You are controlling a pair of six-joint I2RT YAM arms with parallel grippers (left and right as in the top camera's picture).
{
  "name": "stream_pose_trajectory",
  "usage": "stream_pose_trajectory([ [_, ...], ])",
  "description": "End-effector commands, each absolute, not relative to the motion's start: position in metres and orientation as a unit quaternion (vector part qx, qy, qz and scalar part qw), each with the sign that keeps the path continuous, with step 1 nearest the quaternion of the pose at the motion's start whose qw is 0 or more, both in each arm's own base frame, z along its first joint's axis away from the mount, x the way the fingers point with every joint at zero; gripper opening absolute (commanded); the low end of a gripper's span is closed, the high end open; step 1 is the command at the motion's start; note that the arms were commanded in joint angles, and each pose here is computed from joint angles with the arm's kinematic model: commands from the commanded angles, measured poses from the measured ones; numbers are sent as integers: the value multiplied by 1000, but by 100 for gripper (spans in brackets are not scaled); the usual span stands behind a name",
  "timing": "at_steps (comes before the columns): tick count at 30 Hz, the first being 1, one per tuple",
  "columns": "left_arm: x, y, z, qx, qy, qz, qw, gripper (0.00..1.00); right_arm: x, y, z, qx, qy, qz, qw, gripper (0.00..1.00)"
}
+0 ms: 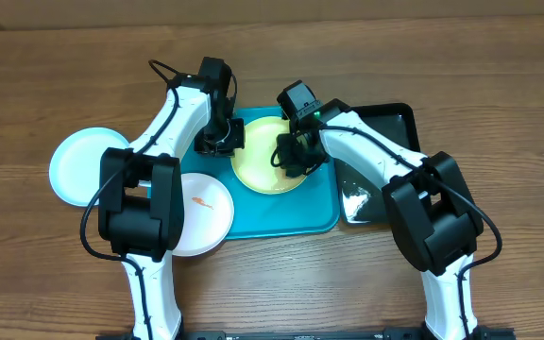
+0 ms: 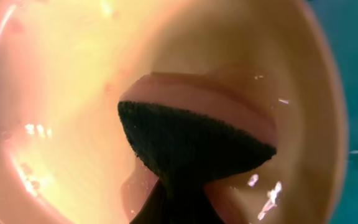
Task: Clean dirty plates on tray and stack at the side
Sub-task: 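Scrub the yellow plate surface with the sponge in the right gripper, then return the sponge to the black tray and release it, right gripper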
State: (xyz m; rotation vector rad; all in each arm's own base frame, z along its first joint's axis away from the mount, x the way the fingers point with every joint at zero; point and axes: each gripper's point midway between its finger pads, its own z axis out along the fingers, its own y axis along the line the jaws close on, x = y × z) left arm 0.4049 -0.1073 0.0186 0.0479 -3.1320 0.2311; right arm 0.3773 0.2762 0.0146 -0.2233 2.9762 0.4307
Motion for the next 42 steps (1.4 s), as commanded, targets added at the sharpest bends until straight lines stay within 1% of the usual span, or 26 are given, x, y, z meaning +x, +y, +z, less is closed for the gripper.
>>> stream_pose_trajectory([
  [1, 404, -110, 15, 13, -997, 76, 4, 4, 348, 308, 14, -96, 973, 209, 15, 4],
  [7, 404, -110, 15, 13, -997, 76, 4, 4, 349, 333, 27, -113, 954, 277, 18, 4],
  [10, 404, -110, 15, 13, -997, 76, 4, 4, 362, 334, 39, -111, 948, 298, 30, 4],
  [13, 404, -110, 15, 13, -997, 76, 4, 4, 378, 331, 63, -115, 936, 331, 40, 4],
  [17, 404, -110, 15, 13, -997, 76, 4, 4, 393, 306, 91, -97, 936, 336, 46, 4],
  [22, 404, -110, 15, 13, -997, 76, 4, 4, 395, 266, 116, -101, 940, 321, 49, 4],
  [26, 404, -110, 15, 13, -997, 76, 4, 4, 395, 211, 116, -74, 967, 239, 48, 4],
  [31, 404, -110, 15, 13, -997, 76, 4, 4, 381, 135, 95, -15, 994, 111, 2, 4],
  [34, 405, -110, 15, 13, -997, 76, 2, 4, 370, 106, 83, -4, 999, 46, -20, 4],
  [38, 405, -110, 15, 13, -997, 76, 2, 4, 363, 82, 68, -3, 999, -19, -27, 4],
  [42, 405, -110, 15, 13, -997, 76, 2, 4, 359, 74, 54, -4, 999, -39, -29, 4],
])
